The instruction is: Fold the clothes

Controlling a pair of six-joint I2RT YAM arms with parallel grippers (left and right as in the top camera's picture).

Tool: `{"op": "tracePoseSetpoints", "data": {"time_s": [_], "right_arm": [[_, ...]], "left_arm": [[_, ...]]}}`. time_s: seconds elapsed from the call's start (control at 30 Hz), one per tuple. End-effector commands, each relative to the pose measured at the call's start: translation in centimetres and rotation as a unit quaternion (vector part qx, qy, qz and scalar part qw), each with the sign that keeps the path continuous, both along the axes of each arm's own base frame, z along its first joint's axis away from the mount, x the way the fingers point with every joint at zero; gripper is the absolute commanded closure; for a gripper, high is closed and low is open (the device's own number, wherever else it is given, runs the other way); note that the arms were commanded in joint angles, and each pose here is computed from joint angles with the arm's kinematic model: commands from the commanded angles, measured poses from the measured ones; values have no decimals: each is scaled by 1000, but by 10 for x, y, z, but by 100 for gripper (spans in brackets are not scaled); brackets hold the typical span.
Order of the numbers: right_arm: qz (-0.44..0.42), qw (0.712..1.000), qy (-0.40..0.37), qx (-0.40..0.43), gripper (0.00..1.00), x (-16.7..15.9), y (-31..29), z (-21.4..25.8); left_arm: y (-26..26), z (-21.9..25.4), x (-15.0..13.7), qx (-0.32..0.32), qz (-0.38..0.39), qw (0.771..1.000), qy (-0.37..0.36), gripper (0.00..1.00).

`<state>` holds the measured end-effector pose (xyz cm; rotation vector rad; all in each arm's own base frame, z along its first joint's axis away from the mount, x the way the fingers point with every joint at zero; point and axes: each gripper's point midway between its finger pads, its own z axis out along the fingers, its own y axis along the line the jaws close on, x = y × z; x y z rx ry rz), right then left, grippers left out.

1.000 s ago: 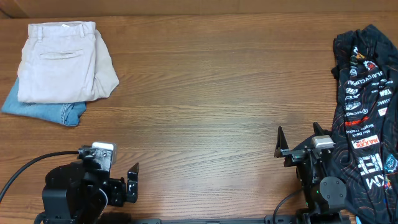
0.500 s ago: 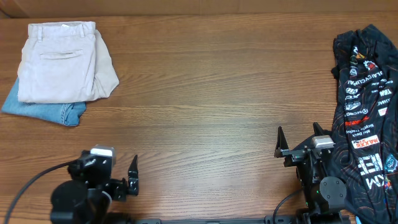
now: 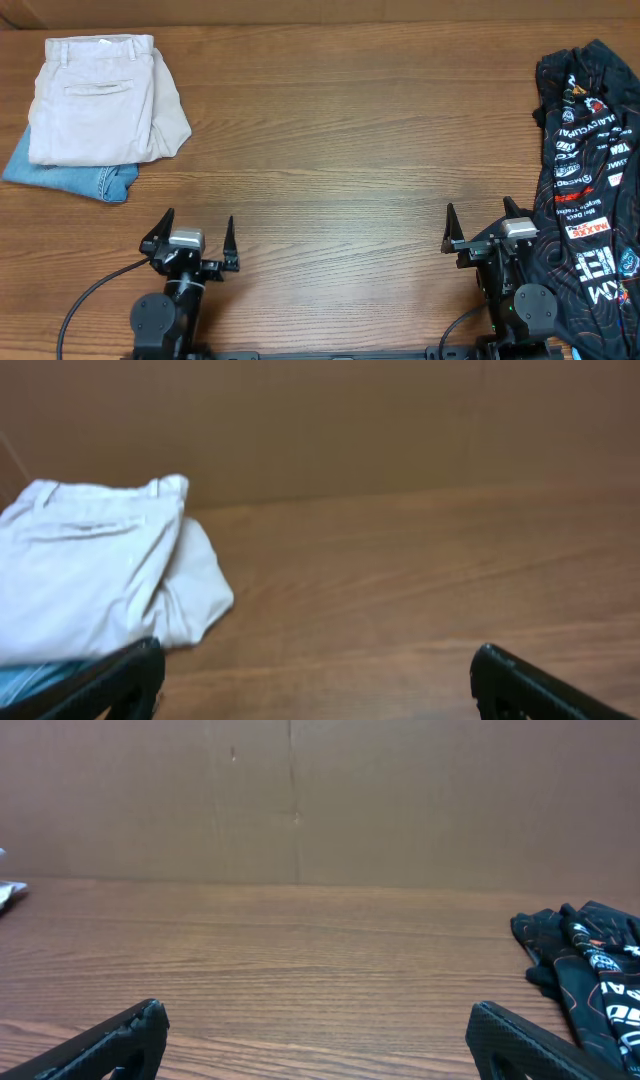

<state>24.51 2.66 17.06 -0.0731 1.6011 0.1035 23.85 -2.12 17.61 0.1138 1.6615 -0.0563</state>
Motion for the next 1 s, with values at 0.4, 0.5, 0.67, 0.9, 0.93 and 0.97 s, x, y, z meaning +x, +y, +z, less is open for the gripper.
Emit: {"op": "tracePoseSetpoints", "data": {"time_s": [0.4,0.5,0.67,0.9,0.93,0.97], "right_arm": [[-2,1000,-3,-2,0,0,-1,-1],[-2,1000,-3,-2,0,0,-1,-1],[-2,1000,-3,-2,0,0,-1,-1],[-2,1000,-3,-2,0,0,-1,-1],[-2,1000,-3,-2,0,0,-1,-1],[-2,1000,-3,-2,0,0,-1,-1]], "left_arm": [[4,-18,7,8,12,1000,-14,0],[4,-18,7,8,12,1000,-14,0],[4,-19,7,8,12,1000,-14,0],[4,-19,7,8,12,1000,-12,0],[4,-19,7,8,12,1000,-12,0],[4,-19,7,8,12,1000,-12,0]]}}
